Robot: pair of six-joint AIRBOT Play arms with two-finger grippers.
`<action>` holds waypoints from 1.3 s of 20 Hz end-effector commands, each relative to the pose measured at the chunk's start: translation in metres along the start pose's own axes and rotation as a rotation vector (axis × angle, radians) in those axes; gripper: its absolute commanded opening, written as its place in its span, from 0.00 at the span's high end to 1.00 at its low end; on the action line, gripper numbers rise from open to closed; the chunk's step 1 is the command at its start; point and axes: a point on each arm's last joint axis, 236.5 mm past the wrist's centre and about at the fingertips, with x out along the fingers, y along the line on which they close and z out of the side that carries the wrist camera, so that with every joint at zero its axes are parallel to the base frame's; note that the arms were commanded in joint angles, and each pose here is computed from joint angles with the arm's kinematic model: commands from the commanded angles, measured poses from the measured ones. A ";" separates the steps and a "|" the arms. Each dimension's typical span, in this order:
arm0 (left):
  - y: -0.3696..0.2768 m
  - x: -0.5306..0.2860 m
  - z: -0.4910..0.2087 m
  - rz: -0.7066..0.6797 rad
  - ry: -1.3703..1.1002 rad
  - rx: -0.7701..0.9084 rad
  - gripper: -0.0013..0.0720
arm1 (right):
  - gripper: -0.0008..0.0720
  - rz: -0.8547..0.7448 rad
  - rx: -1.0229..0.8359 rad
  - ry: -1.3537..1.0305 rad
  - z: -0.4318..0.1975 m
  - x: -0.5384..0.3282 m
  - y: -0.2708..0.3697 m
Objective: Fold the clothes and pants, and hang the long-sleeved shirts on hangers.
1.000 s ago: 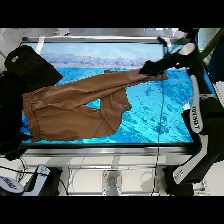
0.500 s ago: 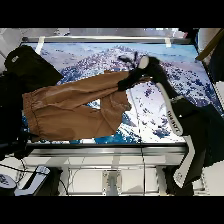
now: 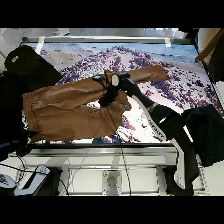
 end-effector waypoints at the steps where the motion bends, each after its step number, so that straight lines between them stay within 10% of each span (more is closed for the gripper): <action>1: -0.003 0.000 0.005 -0.014 -0.022 -0.005 0.15 | 0.52 -0.048 -0.063 -0.006 0.007 0.017 0.015; 13: -0.023 0.014 -0.004 -0.001 -0.007 0.146 0.15 | 0.57 -0.221 -0.071 0.063 -0.006 0.030 -0.016; 15: -0.020 0.014 -0.004 0.014 -0.003 0.156 0.15 | 0.96 -0.227 -0.074 0.063 -0.006 0.030 -0.018; 17: -0.018 0.014 -0.004 0.020 -0.003 0.160 0.16 | 0.97 -0.234 -0.075 0.056 -0.004 0.029 -0.020; 19: -0.018 0.014 -0.004 0.020 -0.005 0.161 0.81 | 0.97 -0.259 -0.084 0.053 -0.002 0.025 -0.025; 20: -0.018 0.014 -0.002 0.022 -0.014 0.163 0.95 | 0.97 -0.276 -0.074 0.044 0.002 0.018 -0.029; 26: -0.018 0.011 0.020 0.033 -0.100 0.167 0.95 | 0.97 -0.493 -0.035 0.014 0.002 -0.096 -0.085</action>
